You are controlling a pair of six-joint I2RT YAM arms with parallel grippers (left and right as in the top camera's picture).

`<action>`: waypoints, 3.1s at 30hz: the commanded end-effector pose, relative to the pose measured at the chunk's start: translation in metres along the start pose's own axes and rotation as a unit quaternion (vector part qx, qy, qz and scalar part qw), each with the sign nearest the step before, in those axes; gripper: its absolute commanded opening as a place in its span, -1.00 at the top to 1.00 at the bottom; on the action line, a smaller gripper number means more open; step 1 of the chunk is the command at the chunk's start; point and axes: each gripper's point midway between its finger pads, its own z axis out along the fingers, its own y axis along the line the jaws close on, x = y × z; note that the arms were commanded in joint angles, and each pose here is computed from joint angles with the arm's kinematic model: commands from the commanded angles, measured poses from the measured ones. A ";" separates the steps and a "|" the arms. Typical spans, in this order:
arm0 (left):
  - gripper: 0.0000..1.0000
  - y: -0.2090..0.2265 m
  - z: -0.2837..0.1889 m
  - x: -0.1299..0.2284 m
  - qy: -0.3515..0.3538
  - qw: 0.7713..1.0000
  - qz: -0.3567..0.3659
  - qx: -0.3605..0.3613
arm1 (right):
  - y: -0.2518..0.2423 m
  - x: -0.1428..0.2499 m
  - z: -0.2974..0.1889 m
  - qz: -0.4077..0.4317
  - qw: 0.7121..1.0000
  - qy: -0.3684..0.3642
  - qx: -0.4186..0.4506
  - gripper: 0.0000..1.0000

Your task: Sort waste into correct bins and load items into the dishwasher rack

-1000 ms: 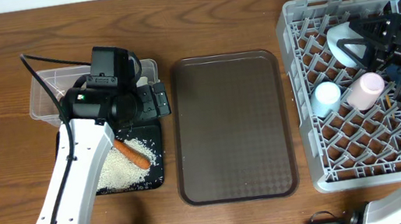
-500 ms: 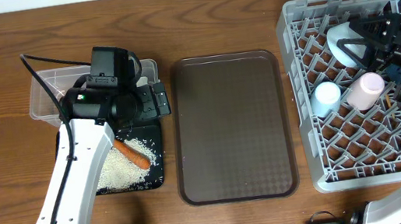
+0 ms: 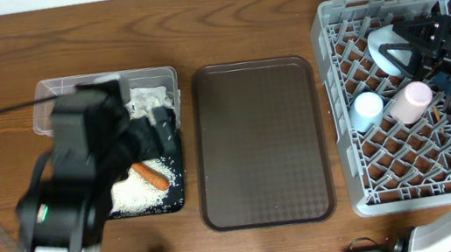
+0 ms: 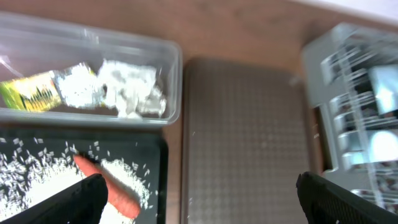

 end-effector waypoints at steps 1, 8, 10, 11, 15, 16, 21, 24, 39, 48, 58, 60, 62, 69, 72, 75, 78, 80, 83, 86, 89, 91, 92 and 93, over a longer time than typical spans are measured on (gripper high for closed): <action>-1.00 -0.003 -0.035 -0.004 -0.054 0.998 0.008 0.012 | 0.008 0.008 0.002 -0.025 1.000 0.009 0.001 -0.98; -1.00 -0.012 -0.106 -0.002 -0.161 0.985 0.022 0.048 | 0.008 0.008 0.002 -0.025 1.000 0.009 0.001 -0.99; -1.00 -0.013 -0.125 0.002 -0.189 0.980 0.025 0.058 | 0.008 0.008 0.003 -0.025 1.000 0.009 0.001 -0.99; -1.00 -0.014 -0.133 0.004 -0.203 0.977 0.027 0.062 | 0.008 0.008 0.002 -0.025 1.000 0.009 0.001 -0.98; -1.00 -0.014 -0.161 0.012 -0.244 0.966 0.032 0.076 | 0.008 0.008 0.002 -0.025 1.000 0.009 0.001 -0.99; -1.00 -0.015 -0.168 0.014 -0.255 0.963 0.033 0.080 | 0.008 0.008 0.002 -0.025 1.000 0.009 0.001 -0.98; -1.00 -0.014 -0.193 0.026 -0.293 0.951 0.038 0.092 | 0.008 0.008 0.003 -0.025 1.000 0.009 0.001 -0.98; -1.00 -0.013 -0.201 0.033 -0.304 0.947 0.039 0.096 | 0.008 0.008 0.003 -0.025 1.000 0.009 0.001 -0.99; -1.00 0.000 -0.205 0.058 -0.333 0.939 0.032 0.081 | 0.008 0.008 0.003 -0.025 1.000 0.009 0.001 -0.99; -1.00 0.024 -0.143 0.086 -0.283 0.958 0.015 0.045 | 0.008 0.008 0.002 -0.025 1.000 0.009 0.001 -0.99; -1.00 0.056 -0.061 0.143 -0.172 0.985 -0.004 0.011 | 0.008 0.008 0.002 -0.025 1.000 0.009 0.001 -0.98; -1.00 0.063 -0.044 0.156 -0.141 0.990 -0.009 0.002 | 0.008 0.008 0.002 -0.025 1.000 0.009 0.001 -0.99; -1.00 0.069 -0.029 0.166 -0.118 0.993 -0.013 -0.007 | 0.008 0.008 0.002 -0.025 1.000 0.009 0.001 -0.98; -1.00 0.082 0.001 0.159 -0.134 0.990 -0.015 -0.028 | 0.008 0.008 0.003 -0.025 1.000 0.009 0.001 -0.98; -1.00 0.080 0.014 0.142 -0.174 0.985 -0.009 -0.015 | 0.008 0.008 0.002 -0.025 1.000 0.009 0.001 -0.99; -1.00 0.080 0.027 0.131 -0.206 0.979 -0.005 -0.005 | 0.008 0.008 0.002 -0.025 1.000 0.009 0.001 -0.98; -1.00 0.080 0.044 0.122 -0.239 0.971 0.000 0.008 | 0.008 0.008 0.002 -0.025 1.000 0.009 0.001 -0.98; -1.00 0.079 0.052 0.117 -0.262 0.965 0.003 0.018 | 0.008 0.008 0.003 -0.025 1.000 0.009 0.001 -0.99; -1.00 0.078 0.064 0.114 -0.290 0.956 0.008 0.036 | 0.008 0.008 0.002 -0.025 1.000 0.009 0.001 -0.98; -1.00 0.078 0.070 0.114 -0.302 0.952 0.011 0.042 | 0.008 0.008 0.002 -0.025 1.000 0.009 0.001 -0.98; -1.00 0.079 0.070 0.114 -0.303 0.952 0.016 0.038 | 0.008 0.008 0.002 -0.025 1.000 0.009 0.001 -0.99; -1.00 0.079 0.071 0.115 -0.303 0.952 0.033 0.032 | 0.008 0.008 0.002 -0.025 1.000 0.009 0.001 -0.99; -1.00 0.079 0.071 0.115 -0.303 0.951 0.047 0.028 | 0.008 0.008 0.002 -0.025 1.000 0.009 0.001 -0.98; -1.00 0.079 0.071 0.115 -0.304 0.950 0.063 0.023 | 0.008 0.008 0.002 -0.025 1.000 0.009 0.001 -0.99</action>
